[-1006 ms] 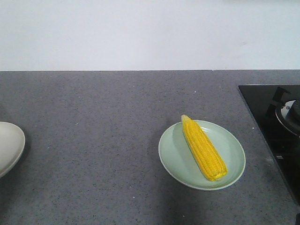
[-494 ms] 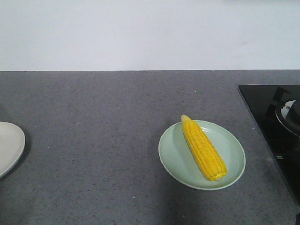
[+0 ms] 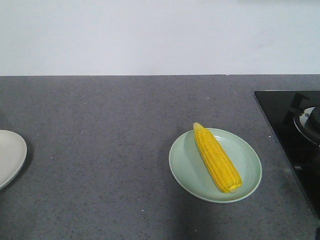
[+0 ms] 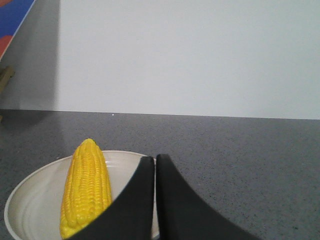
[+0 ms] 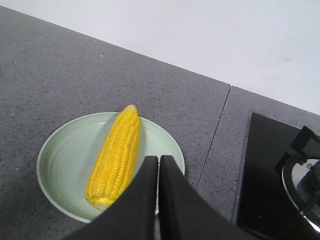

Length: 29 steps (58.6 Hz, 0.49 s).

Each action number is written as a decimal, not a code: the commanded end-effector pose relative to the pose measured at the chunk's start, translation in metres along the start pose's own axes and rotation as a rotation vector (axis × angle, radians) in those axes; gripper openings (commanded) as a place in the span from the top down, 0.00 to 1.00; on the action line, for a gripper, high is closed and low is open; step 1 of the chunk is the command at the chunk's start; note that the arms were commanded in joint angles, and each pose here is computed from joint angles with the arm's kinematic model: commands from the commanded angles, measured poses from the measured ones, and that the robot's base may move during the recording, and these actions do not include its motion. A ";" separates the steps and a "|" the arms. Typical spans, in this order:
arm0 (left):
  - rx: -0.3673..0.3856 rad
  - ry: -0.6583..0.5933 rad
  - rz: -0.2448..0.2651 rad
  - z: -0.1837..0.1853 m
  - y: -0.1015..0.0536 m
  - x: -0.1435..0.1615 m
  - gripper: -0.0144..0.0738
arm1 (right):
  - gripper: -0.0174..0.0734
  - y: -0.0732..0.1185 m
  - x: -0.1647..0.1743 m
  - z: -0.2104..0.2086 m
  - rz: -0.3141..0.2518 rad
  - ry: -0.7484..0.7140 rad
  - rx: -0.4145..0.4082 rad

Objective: Distribute corn equally

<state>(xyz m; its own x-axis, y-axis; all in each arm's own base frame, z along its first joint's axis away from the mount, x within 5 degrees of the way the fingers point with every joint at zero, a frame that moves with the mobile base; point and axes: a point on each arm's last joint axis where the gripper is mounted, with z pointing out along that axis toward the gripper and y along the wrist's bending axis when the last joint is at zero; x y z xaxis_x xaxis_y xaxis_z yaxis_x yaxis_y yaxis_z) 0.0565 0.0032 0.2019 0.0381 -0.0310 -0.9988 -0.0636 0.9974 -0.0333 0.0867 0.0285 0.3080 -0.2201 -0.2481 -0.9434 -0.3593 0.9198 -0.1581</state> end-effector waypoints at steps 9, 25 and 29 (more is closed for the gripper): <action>-0.004 -0.063 -0.094 -0.001 0.001 -0.002 0.85 | 0.81 -0.005 -0.013 -0.002 0.007 -0.085 0.040; -0.004 -0.066 -0.100 -0.001 0.001 -0.003 0.85 | 0.81 -0.005 -0.013 -0.002 0.007 -0.085 0.040; -0.004 -0.066 -0.100 -0.001 0.001 -0.003 0.85 | 0.81 -0.005 -0.013 -0.002 0.007 -0.085 0.040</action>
<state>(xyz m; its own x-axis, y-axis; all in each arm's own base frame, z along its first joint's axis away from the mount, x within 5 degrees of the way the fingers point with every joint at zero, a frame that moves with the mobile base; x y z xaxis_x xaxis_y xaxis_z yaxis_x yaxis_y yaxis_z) 0.0565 0.0035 0.2013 0.0370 -0.1210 -0.9920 -0.0634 0.9904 -0.1232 0.0867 0.0285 0.3080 -0.2201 -0.2481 -0.9434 -0.3593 0.9198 -0.1581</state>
